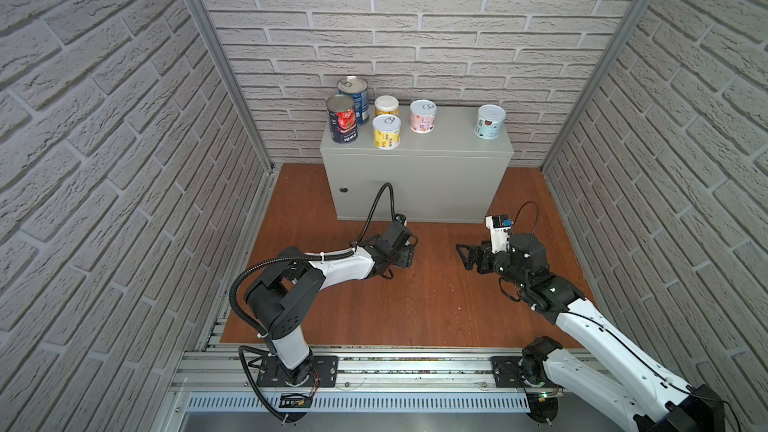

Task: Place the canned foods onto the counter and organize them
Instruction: 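Lower the left gripper over the silver can and close it around the can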

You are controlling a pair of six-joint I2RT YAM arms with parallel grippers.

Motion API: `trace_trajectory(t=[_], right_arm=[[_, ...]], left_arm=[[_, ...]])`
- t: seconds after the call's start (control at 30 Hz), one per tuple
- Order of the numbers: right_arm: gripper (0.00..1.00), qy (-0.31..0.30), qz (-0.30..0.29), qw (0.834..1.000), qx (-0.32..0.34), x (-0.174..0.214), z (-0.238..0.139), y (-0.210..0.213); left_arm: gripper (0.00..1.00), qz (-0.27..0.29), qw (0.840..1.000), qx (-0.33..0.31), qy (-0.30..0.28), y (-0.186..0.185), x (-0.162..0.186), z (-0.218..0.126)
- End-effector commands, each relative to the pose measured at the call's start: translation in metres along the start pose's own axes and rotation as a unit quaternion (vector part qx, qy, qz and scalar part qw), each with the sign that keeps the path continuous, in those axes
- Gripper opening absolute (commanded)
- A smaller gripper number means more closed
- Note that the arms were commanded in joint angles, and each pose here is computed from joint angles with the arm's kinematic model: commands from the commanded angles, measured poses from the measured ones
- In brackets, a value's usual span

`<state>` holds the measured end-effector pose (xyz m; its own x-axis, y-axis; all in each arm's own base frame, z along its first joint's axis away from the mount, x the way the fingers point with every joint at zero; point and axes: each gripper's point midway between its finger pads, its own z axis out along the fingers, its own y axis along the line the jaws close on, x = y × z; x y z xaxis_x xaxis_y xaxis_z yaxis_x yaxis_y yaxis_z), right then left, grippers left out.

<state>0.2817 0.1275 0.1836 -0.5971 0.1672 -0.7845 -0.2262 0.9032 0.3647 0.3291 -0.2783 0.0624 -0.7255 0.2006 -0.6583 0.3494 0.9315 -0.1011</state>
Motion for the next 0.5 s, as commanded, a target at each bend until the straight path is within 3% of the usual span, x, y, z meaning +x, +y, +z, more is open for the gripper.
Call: trace_trajectory(t=[0.0,0.47], right_arm=[[0.95,-0.01,0.002,1.0,-0.021,-0.005,0.001,0.008],[0.95,0.005,-0.029,0.992,-0.125,0.002,0.009,0.047]], left_arm=[[0.64,0.003,1.0,0.001,-0.012,-0.004,-0.01,0.002],[0.61,-0.03,0.998,0.045,-0.03,-0.017,-0.039,-0.036]])
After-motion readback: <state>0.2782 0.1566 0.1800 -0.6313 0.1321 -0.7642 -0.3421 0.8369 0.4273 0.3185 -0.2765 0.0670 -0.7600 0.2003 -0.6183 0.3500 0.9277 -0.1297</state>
